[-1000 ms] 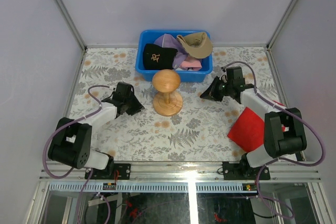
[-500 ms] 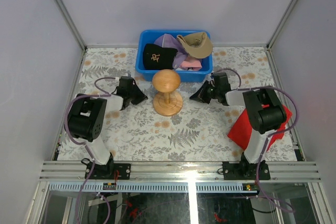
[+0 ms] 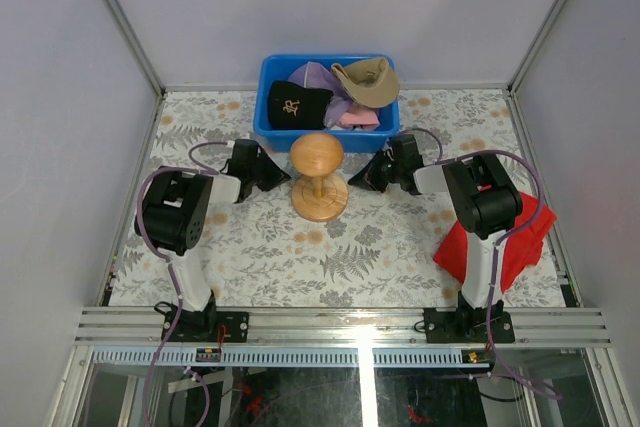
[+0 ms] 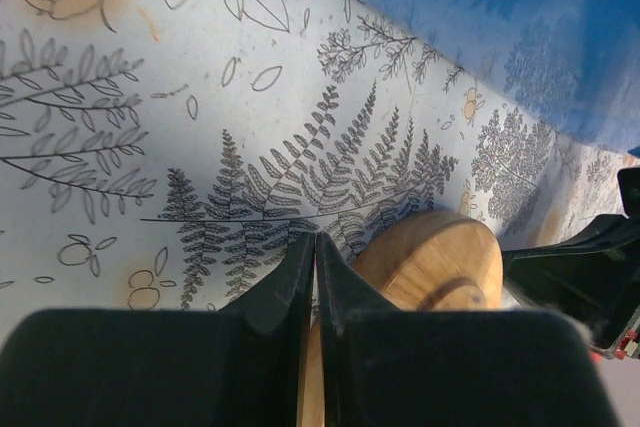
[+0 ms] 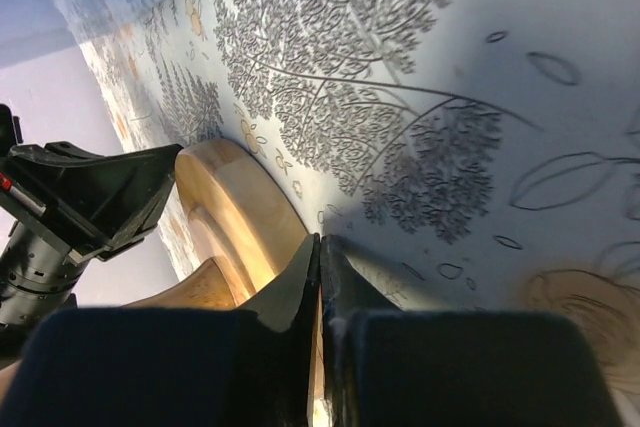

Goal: Stack the hats

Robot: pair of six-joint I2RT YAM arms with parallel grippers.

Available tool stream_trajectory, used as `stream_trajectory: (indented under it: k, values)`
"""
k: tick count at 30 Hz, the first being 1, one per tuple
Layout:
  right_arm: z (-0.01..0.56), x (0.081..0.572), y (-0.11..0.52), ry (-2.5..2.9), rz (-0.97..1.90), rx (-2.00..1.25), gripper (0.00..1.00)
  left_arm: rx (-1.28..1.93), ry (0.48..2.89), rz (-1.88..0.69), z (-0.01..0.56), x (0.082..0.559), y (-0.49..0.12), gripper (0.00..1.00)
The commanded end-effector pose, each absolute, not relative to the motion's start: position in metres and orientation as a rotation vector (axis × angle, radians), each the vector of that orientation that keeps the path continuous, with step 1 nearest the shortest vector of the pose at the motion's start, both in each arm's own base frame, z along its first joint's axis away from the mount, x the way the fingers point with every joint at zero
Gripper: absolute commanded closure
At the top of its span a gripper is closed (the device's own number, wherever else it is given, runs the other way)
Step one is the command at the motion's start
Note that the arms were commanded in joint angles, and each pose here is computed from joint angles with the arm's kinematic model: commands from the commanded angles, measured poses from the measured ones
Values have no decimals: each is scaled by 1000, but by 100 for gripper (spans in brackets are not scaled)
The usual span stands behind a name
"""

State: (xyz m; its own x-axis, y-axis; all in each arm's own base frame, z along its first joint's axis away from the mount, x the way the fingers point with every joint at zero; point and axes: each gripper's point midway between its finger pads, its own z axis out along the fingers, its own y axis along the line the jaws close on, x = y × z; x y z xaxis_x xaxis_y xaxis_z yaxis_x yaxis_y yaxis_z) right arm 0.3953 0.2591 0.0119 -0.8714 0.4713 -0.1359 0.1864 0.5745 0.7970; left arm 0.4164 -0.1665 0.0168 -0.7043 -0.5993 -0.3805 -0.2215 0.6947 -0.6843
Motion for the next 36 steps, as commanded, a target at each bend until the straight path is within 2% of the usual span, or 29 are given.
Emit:
stream_trajectory:
  k: [1, 15, 21, 23, 26, 30, 31, 34, 36]
  values:
    - [24, 401, 284, 2435, 1240, 461, 100, -628, 2356, -848, 5, 401, -181, 98]
    - [27, 370, 271, 2492, 1167, 438, 100, -594, 2476, -909, -12, 335, -228, 98]
    - [37, 363, 261, 2507, 1094, 381, 100, -598, 2496, -871, -13, 327, -229, 100]
    - [48, 363, 250, 2495, 1029, 358, 95, -587, 2500, -805, -7, 333, -219, 100]
    - [84, 370, 228, 2416, 937, 329, 81, -588, 2463, -759, 15, 348, -197, 99]
    - [149, 394, 198, 2277, 887, 332, 55, -592, 2376, -742, 61, 365, -170, 79]
    - [165, 402, 194, 2240, 909, 345, 50, -571, 2354, -748, 75, 367, -167, 70]
    - [216, 429, 196, 2120, 1027, 390, 39, -487, 2280, -777, 126, 377, -167, 45]
    - [247, 449, 201, 2019, 1141, 460, 36, -439, 2251, -819, 150, 379, -173, 37]
